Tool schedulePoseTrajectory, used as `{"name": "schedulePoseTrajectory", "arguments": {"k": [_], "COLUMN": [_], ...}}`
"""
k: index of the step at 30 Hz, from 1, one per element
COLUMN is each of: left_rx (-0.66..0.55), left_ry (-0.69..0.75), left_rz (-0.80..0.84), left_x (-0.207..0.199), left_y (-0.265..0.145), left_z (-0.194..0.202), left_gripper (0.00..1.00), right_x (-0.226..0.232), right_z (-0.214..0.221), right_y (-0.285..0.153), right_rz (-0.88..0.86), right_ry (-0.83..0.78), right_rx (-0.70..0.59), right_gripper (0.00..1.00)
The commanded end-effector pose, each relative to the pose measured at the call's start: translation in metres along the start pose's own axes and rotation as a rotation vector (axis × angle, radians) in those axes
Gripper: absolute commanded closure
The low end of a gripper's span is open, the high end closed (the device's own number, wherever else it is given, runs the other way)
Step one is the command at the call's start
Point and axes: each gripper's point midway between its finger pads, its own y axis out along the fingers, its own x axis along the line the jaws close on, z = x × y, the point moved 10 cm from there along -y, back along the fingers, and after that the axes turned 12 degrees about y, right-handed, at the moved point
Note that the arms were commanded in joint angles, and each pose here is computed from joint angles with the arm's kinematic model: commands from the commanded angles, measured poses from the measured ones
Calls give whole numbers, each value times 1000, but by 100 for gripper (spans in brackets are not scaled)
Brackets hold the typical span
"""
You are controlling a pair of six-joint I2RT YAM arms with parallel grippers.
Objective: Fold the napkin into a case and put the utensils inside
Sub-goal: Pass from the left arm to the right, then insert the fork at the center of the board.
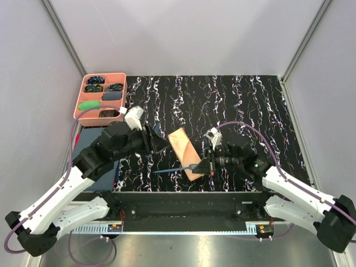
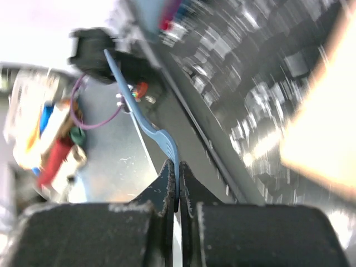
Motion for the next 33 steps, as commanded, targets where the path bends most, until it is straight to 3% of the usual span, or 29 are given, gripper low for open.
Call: {"name": "schedulePoseTrajectory", "arguments": {"k": [1,4,6,12,15,19,22,24,33], "left_rx": [-202,-194,-158,15,71,92,109,123,151], "left_ry": [81,68,62,38,24,23,17,14,28], "left_rz": [-393,-456,-408,-344,-331,-324,-316,-313,-362], "left_x": [40,55,60,83,95,108,115,119,136], "left_y": [13,36,51,129,157,182,197,205,223], "left_z": [-11,-11,-10,-3,1,1,3,5,8], "left_gripper": [58,67,75,90,91,92,92,92,92], "right_x": [-15,-25,-33,-48,-53,-68,-71,-68,-59], "right_z": [15,31,39,57,58,59,53,44,29], "right_y": [-14,-27,-34,-50,-51,-35,-17,-11,-20], "right_rz": [283,392,463,545,558,656,559,493,492], "right_ry": [402,585,742,950,1053,1146,1202,1198,1153], "right_rx": [-163,-239,-315,-510,-571,-531,-478,-503,-617], "right_gripper": [100,100,100,100,100,100,100,100,100]}}
